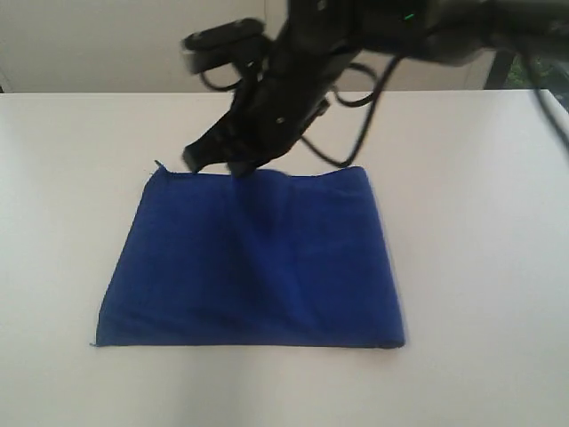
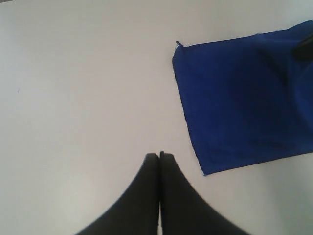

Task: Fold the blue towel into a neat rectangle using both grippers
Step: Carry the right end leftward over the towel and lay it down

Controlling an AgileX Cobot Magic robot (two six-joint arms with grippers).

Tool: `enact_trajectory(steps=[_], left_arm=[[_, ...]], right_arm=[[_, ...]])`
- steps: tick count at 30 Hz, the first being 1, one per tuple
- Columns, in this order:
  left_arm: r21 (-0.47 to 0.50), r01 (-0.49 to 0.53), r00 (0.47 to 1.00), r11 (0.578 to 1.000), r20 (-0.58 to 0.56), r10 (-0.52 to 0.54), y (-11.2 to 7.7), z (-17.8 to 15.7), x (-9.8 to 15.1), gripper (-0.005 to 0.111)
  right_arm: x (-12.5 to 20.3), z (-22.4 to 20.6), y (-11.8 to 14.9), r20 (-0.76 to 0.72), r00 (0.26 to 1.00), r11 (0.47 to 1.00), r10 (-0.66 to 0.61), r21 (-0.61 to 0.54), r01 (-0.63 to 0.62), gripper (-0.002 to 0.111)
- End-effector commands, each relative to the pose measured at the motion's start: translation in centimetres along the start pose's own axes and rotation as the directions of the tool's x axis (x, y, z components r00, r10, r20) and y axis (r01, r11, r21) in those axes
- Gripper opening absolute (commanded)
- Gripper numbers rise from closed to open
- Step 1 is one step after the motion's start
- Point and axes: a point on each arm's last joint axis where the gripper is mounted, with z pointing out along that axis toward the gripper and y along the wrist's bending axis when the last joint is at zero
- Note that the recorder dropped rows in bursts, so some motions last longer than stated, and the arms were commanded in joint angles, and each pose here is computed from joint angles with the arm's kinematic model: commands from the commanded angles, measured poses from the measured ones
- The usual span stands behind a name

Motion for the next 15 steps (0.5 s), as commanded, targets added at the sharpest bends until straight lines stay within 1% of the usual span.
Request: enact_trajectory(steps=[1, 3, 4, 5, 8, 9, 10, 13, 15], left_arm=[[0.001, 0.010, 1.000, 1.000, 0.004, -0.010, -0.2, -0.4, 0.1, 0.000], [0.001, 0.010, 1.000, 1.000, 0.004, -0.010, -0.2, -0.4, 0.1, 0.000], [0.001, 0.010, 1.000, 1.000, 0.004, -0.010, -0.2, -0.4, 0.1, 0.000], [0.001, 0.010, 1.000, 1.000, 0.004, -0.010, -0.2, -0.4, 0.1, 0.000], [0.001, 0.010, 1.000, 1.000, 0.004, -0.010, -0.2, -0.4, 0.1, 0.000], [0.001, 0.010, 1.000, 1.000, 0.004, -0.010, -0.2, -0.4, 0.1, 0.000], [0.001, 0.010, 1.000, 1.000, 0.004, -0.010, -0.2, -0.4, 0.1, 0.000], [0.001, 0.010, 1.000, 1.000, 0.004, -0.010, -0.2, -0.4, 0.1, 0.000], [0.001, 0.010, 1.000, 1.000, 0.004, -0.010, -0.2, -0.4, 0.1, 0.000]], right_arm=[[-2.4, 2.1, 2.6, 0.007, 0.998, 0.998, -0.057, -0.038, 0.057, 0.000], [-4.0, 1.9, 4.1, 0.062, 0.994, 0.995, -0.087, -0.051, 0.090, 0.000], [-4.3, 2.4, 4.6, 0.072, 0.993, 0.994, -0.095, -0.055, 0.099, 0.000], [-4.4, 4.2, 5.2, 0.085, 0.991, 0.992, -0.103, -0.059, 0.108, 0.000], [-4.0, 8.5, 5.7, 0.110, 0.990, 0.993, -0.090, -0.066, 0.098, 0.000], [-3.6, 10.7, 5.6, 0.120, 0.990, 0.994, -0.078, -0.067, 0.086, 0.000], [-3.3, 11.8, 5.6, 0.112, 0.991, 0.994, -0.075, -0.066, 0.083, 0.000], [-2.7, 13.6, 5.5, 0.097, 0.993, 0.995, -0.069, -0.068, 0.076, 0.001], [-2.5, 13.8, 5.5, 0.090, 0.994, 0.995, -0.067, -0.071, 0.073, 0.007]])
